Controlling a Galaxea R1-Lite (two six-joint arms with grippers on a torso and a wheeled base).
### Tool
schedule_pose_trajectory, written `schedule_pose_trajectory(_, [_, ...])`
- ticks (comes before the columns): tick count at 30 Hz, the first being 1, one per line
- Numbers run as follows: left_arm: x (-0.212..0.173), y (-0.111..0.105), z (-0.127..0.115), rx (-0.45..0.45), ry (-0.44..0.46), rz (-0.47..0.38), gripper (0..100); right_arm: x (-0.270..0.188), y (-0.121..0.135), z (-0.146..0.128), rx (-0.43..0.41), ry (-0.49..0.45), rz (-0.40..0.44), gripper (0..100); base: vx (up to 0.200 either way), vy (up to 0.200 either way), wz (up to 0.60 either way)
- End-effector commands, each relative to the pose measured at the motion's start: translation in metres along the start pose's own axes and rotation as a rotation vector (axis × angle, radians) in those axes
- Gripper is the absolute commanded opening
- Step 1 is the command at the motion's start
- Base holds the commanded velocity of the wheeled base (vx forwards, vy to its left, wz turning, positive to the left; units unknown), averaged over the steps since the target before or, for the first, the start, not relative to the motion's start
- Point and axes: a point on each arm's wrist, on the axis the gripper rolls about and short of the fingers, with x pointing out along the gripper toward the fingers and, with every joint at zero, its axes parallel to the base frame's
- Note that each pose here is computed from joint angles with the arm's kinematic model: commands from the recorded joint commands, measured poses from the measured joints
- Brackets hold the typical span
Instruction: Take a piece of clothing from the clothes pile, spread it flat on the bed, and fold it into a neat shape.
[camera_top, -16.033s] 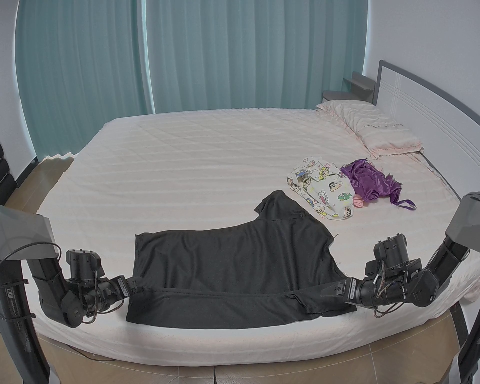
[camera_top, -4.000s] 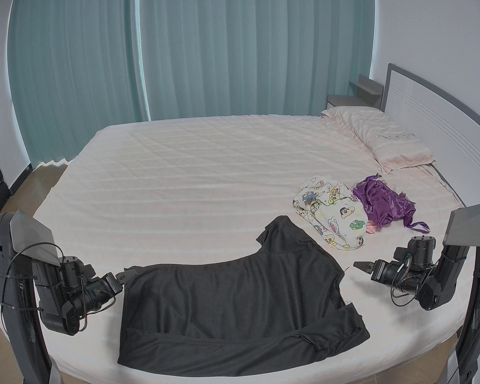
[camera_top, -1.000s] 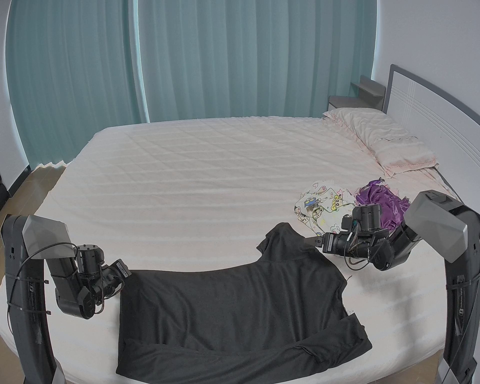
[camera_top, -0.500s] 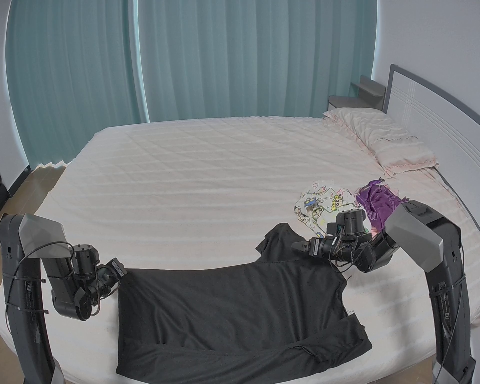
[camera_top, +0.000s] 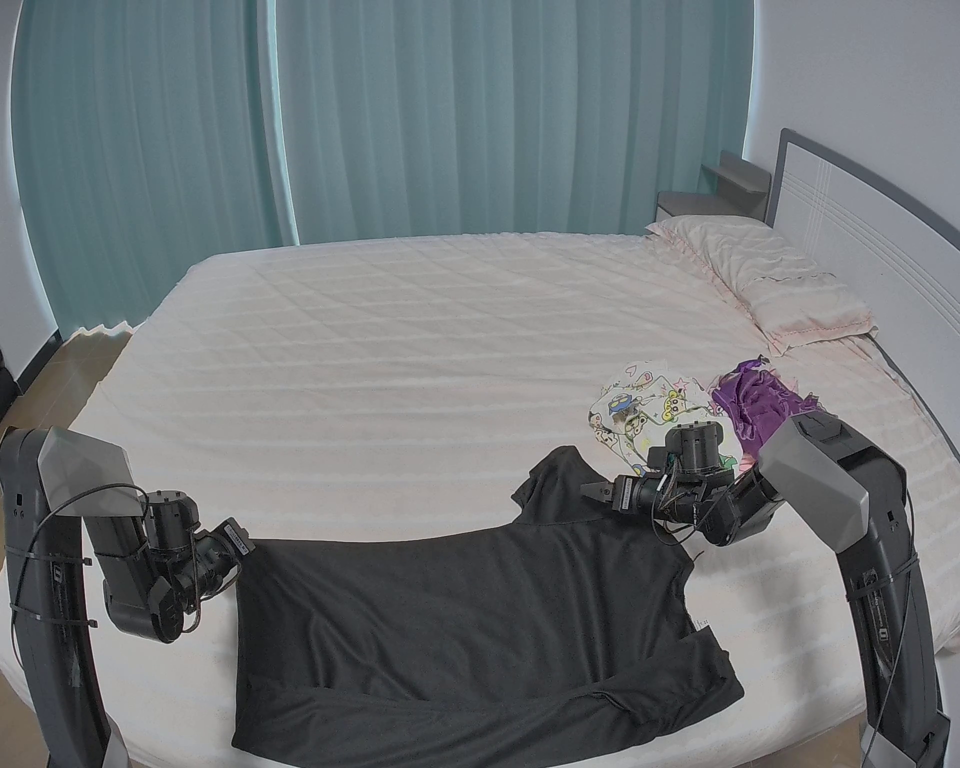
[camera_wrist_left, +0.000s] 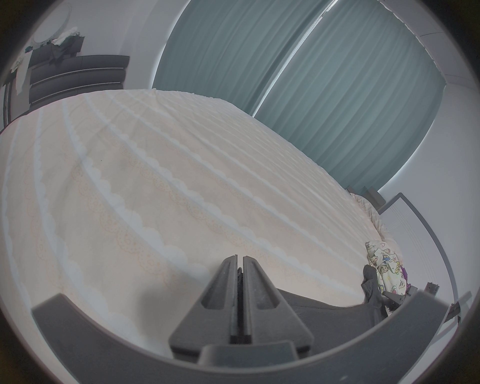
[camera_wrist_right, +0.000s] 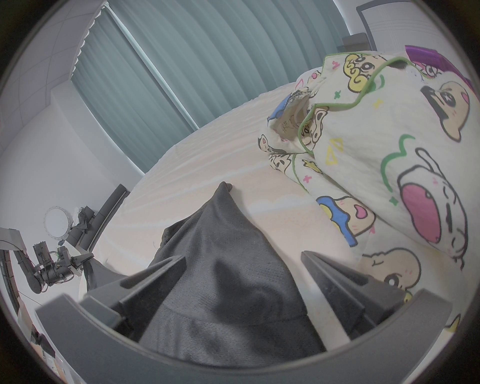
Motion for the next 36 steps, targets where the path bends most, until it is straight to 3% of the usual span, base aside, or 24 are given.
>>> schedule_pose_trajectory(1, [0.0,0.001,-0.001,-0.001,0.002,0.002,0,0.003,-0.003,-0.003,0.003,0.005,-0.003,0,0.0,0.0,0.0])
schedule_pose_trajectory(11, [0.001,0.0,0.001,-0.001,-0.004,0.0,0,-0.008,-0.017,0.007,0.034,-0.027,-0.04,0,0.0,0.0,0.0])
schedule_pose_trajectory(18, [0.002,0.0,0.002,-0.002,-0.012,-0.002,0,-0.025,-0.009,0.023,0.075,-0.085,-0.054,0,0.0,0.0,0.0])
schedule_pose_trajectory(25, [0.004,-0.002,0.007,0.002,-0.039,-0.018,0,-0.033,0.0,0.035,0.052,-0.156,-0.028,0,0.0,0.0,0.0])
schedule_pose_trajectory(36, [0.003,-0.004,0.009,0.003,-0.07,-0.03,0,-0.038,0.0,0.027,0.016,-0.141,-0.035,0,0.0,0.0,0.0])
